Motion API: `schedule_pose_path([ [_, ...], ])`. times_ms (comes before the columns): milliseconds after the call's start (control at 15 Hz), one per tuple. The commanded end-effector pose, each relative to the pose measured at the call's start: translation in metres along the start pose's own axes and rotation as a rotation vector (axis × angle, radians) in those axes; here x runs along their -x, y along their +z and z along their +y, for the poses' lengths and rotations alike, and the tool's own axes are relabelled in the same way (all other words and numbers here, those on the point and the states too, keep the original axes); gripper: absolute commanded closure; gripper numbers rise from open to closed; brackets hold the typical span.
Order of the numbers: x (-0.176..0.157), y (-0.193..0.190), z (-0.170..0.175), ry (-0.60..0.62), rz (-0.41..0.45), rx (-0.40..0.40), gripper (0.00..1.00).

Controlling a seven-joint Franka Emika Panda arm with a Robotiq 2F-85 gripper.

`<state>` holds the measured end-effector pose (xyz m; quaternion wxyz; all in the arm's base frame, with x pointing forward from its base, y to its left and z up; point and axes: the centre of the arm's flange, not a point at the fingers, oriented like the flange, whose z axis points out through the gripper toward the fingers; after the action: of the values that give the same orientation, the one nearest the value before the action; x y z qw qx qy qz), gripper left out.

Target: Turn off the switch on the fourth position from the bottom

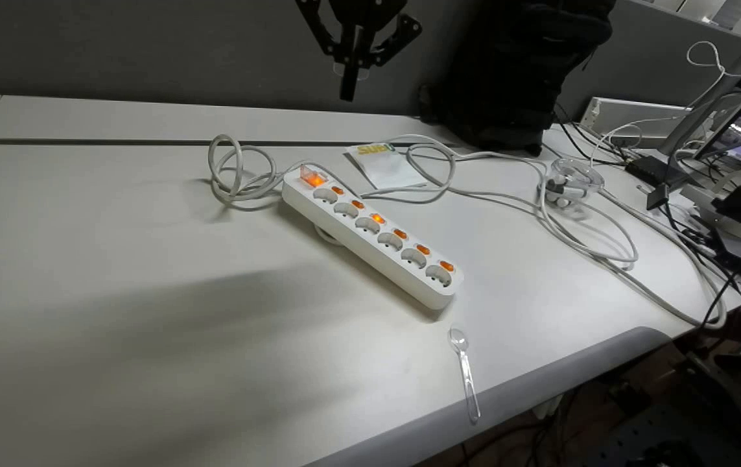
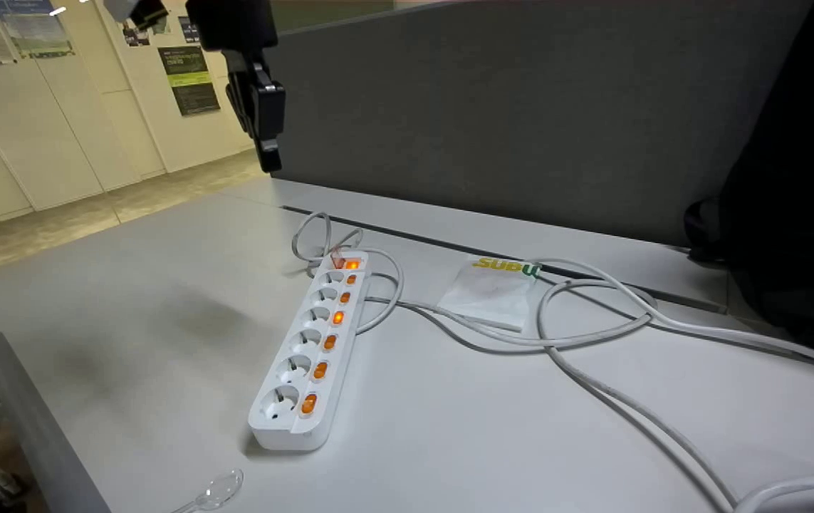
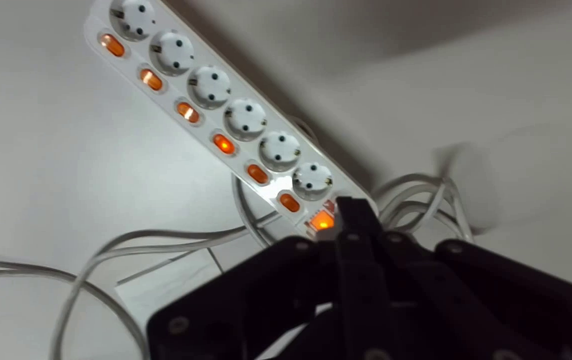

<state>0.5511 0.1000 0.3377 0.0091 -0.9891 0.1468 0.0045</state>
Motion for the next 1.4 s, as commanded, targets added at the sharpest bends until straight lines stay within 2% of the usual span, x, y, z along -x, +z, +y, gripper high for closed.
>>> schedule_pose_path([
  [0,0.004,0.000,0.007,0.023,0.002,0.030,1.00],
  [467,0.007,0.016,0.012,0.048,-0.019,0.055,1.00],
  [667,0.010,0.035,0.030,0.093,-0.024,0.081,1.00],
  [1067,0.003,0.082,0.056,0.184,0.040,0.115,1.00],
  [1333,-0.002,0.108,0.070,0.236,0.040,0.137,1.00],
])
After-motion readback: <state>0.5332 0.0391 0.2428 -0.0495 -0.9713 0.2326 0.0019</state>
